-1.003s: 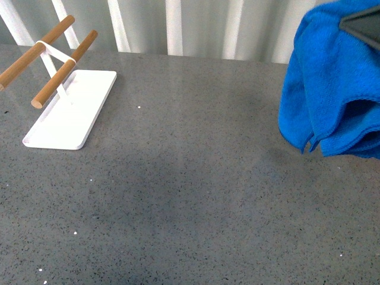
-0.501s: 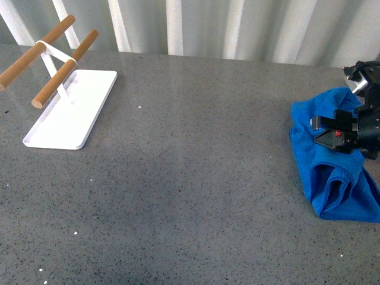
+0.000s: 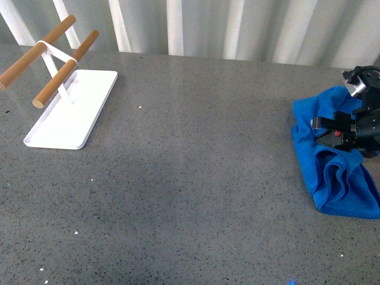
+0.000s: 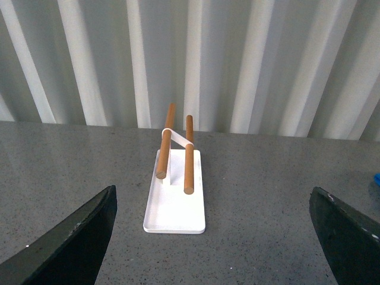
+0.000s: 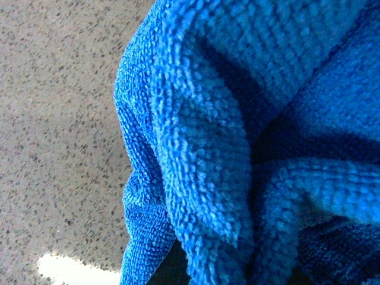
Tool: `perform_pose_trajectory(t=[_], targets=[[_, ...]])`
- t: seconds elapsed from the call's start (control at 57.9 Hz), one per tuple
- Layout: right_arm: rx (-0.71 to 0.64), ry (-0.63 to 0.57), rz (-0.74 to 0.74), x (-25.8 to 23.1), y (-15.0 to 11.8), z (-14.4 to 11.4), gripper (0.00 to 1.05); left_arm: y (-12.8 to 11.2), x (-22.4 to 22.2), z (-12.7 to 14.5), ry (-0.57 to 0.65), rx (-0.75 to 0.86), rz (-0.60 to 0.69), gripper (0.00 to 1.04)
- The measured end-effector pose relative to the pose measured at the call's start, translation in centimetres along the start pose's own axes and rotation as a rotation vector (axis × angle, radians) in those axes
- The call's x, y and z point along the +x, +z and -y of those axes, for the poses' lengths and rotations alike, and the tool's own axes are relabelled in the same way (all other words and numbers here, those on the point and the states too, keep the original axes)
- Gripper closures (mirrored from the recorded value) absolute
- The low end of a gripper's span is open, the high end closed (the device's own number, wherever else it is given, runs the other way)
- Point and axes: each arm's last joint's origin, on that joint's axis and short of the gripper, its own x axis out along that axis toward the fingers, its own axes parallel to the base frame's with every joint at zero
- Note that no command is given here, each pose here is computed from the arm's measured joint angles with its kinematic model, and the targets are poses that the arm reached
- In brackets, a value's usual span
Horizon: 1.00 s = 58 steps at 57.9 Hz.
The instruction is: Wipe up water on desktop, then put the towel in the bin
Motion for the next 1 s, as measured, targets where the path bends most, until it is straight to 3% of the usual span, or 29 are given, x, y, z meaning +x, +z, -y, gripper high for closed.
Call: perform_pose_trajectory(t=[0.207, 0.398, 0.622, 0.795, 1.003], targets=[[-0.028, -0.052, 0.036, 1.4, 2.4, 0.3, 1.00, 0.0, 0.0, 0.0, 0.000, 0.000, 0.000, 0.07], [-0.080, -0.007, 0.100, 4.1, 5.4, -1.4, 1.00, 0.0, 0.0, 0.0, 0.000, 0.000, 0.000, 0.07], [-0.188, 0.172, 0.079, 7.2, 8.0, -8.0, 1.00, 0.0, 0.0, 0.0, 0.000, 0.000, 0.000, 0.07], [-0.266, 0.248, 0.005, 8.3, 6.9, -13.3, 1.00, 0.0, 0.0, 0.0, 0.000, 0.000, 0.000, 0.07], [-0.393, 0.279, -0.077, 6.8, 3.6, -15.3, 1.00, 0.0, 0.0, 0.0, 0.000, 0.000, 0.000, 0.07]])
